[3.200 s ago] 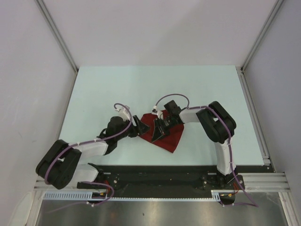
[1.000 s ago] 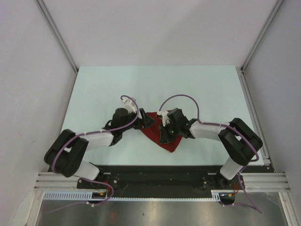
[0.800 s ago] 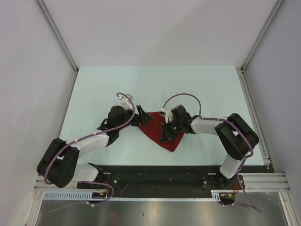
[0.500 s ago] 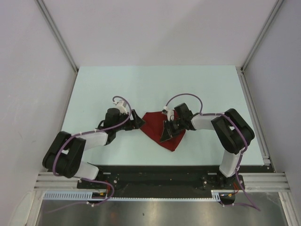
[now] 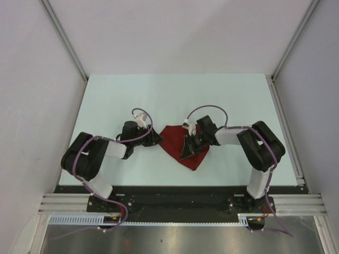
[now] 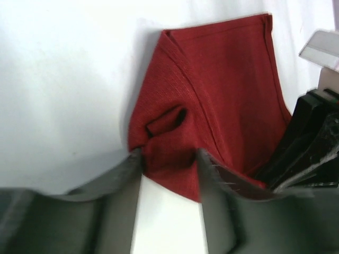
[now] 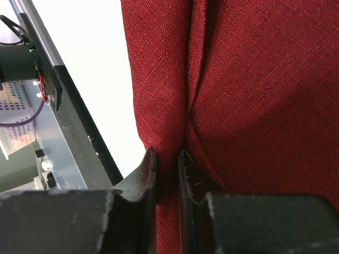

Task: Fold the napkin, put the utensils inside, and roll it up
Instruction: Roll the napkin with the utensil

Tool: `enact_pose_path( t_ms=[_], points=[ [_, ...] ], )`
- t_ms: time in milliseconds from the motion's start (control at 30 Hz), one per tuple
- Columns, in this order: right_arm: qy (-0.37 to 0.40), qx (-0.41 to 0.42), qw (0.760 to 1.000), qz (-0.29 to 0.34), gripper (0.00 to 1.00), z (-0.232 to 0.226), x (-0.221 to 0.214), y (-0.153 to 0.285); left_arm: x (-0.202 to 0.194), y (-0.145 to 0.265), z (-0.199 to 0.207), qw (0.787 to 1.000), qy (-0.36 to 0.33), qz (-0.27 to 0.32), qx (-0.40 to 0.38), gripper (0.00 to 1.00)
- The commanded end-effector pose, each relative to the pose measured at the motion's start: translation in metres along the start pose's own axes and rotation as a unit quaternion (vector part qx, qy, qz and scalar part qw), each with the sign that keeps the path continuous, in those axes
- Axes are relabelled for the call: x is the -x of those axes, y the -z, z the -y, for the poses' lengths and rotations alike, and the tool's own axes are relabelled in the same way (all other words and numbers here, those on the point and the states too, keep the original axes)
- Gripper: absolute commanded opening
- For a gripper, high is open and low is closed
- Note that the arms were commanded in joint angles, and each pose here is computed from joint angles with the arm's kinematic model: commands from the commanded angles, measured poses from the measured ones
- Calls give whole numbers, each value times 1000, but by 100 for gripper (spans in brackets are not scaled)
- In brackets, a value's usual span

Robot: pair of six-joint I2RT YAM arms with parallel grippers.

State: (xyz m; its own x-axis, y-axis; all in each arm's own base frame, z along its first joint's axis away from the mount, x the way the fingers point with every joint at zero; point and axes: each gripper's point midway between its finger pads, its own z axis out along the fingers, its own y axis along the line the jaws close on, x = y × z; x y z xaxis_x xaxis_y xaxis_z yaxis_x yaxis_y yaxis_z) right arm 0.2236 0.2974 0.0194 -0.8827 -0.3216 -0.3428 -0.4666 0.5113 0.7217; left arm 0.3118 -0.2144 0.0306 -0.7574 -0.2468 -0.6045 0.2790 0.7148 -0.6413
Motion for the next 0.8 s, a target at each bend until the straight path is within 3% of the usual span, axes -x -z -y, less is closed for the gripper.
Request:
enact_pose_path(
  t_ms=[0,100,200,300,400,467,567,667,767],
  points=[
    [-18,-109,994,-13,1,53,-14,-9,-7,-5,10,999,-1,-15,-38,33],
    [-9,-115,993,-8,6,48,-4,-3,-9,-8,11,999,2,-22,-43,15],
    [3,-130,991,0,19,43,9,6,-9,-10,10,999,3,-30,-40,0],
    [21,-148,989,14,39,31,28,22,-7,-9,10,999,3,-33,-33,0],
    [39,-180,982,31,52,15,46,45,-6,-7,8,999,7,-34,-20,0],
    [74,-202,975,50,54,-4,58,55,-7,-7,8,999,11,-39,-17,0],
    [128,-300,941,88,58,-15,73,69,-10,-8,7,998,18,-52,-15,0],
    [165,-361,910,116,59,-23,77,69,-11,-9,7,998,21,-59,-15,0],
    [206,-374,896,125,59,-38,66,49,-13,-10,6,998,22,-64,-14,0]
  ],
)
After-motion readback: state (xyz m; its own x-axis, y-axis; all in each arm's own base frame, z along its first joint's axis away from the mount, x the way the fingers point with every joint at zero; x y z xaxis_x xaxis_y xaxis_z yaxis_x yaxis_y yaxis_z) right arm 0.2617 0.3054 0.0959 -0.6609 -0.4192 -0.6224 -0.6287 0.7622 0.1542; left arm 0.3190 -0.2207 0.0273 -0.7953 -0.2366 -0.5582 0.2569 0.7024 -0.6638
